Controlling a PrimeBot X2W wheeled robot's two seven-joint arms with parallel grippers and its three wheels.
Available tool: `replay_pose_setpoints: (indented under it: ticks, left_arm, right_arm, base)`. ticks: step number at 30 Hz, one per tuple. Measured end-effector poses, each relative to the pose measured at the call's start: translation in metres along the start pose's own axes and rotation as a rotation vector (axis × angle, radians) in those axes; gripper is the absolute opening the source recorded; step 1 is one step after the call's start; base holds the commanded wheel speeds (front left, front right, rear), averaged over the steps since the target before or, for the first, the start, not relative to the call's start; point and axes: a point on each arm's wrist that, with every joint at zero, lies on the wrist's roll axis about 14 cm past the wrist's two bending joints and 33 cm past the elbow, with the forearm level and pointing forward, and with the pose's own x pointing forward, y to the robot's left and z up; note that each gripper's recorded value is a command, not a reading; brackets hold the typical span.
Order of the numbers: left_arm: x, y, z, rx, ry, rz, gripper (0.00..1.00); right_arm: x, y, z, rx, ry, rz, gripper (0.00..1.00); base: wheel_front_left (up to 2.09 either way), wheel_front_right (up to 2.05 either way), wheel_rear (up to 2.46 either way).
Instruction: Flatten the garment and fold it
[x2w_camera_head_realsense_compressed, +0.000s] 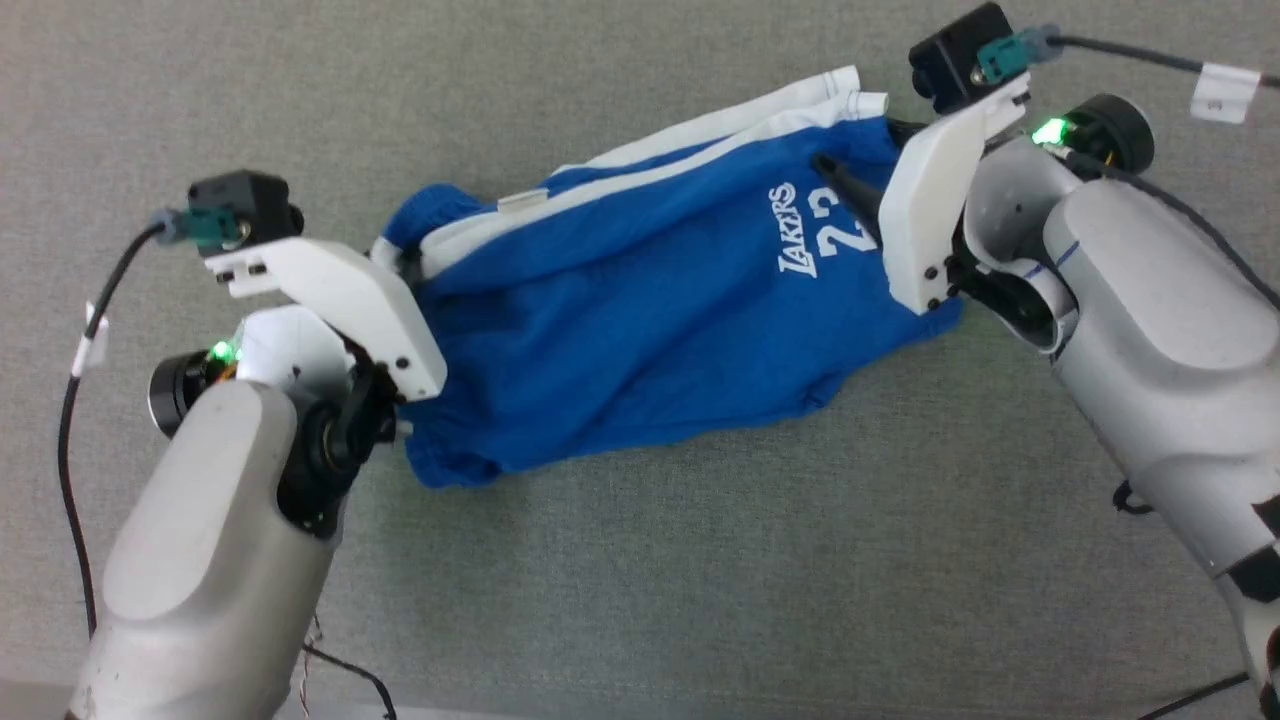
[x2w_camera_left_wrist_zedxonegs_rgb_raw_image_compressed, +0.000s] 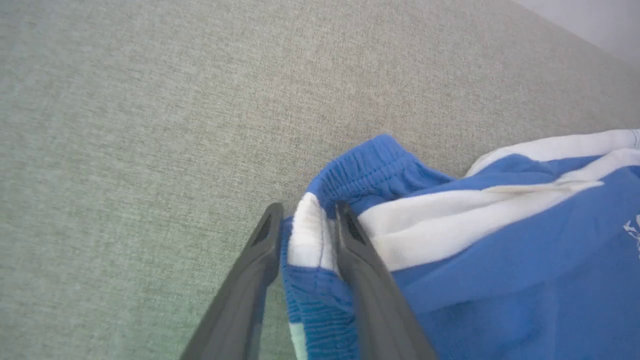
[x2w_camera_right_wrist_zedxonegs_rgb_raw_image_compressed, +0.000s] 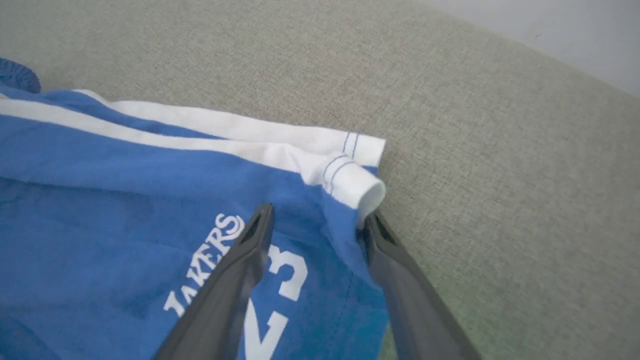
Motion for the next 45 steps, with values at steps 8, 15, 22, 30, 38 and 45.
replay_pose_setpoints:
  ticks: [8,15,22,30,38,45]
  left_arm:
    - [-0.033,0.000,0.019,0.029,-0.179,-0.008,1.00]
    - [-0.081,0.012,0.051,0.082,-0.406,0.059,1.00]
    - [-0.113,0.009,0.045,0.118,-0.364,0.022,1.00]
    - [-0.112,-0.008,0.000,0.132,-0.079,-0.076,1.00]
    - [-0.094,-0.012,-0.047,0.161,0.171,-0.072,1.00]
    - [-0.073,-0.009,-0.079,0.178,0.335,-0.040,1.00]
  right_arm:
    - [-0.031,0.006,0.020,0.030,-0.214,-0.018,1.00]
    - [-0.074,0.012,0.044,0.069,-0.442,-0.050,1.00]
    - [-0.118,0.022,0.049,0.073,-0.557,-0.078,1.00]
    - [-0.160,0.027,0.035,0.088,-0.594,-0.131,1.00]
    - [-0.193,0.031,0.033,0.092,-0.623,-0.185,1.00]
    - [-0.200,0.027,0.031,0.094,-0.609,-0.216,1.00]
  base:
    - [0.00,0.00,0.00]
    - [0.00,0.00,0.00]
    - [0.00,0.00,0.00]
    - [0.00,0.00,0.00]
    - [0.00,0.00,0.00]
    - [0.00,0.00,0.00]
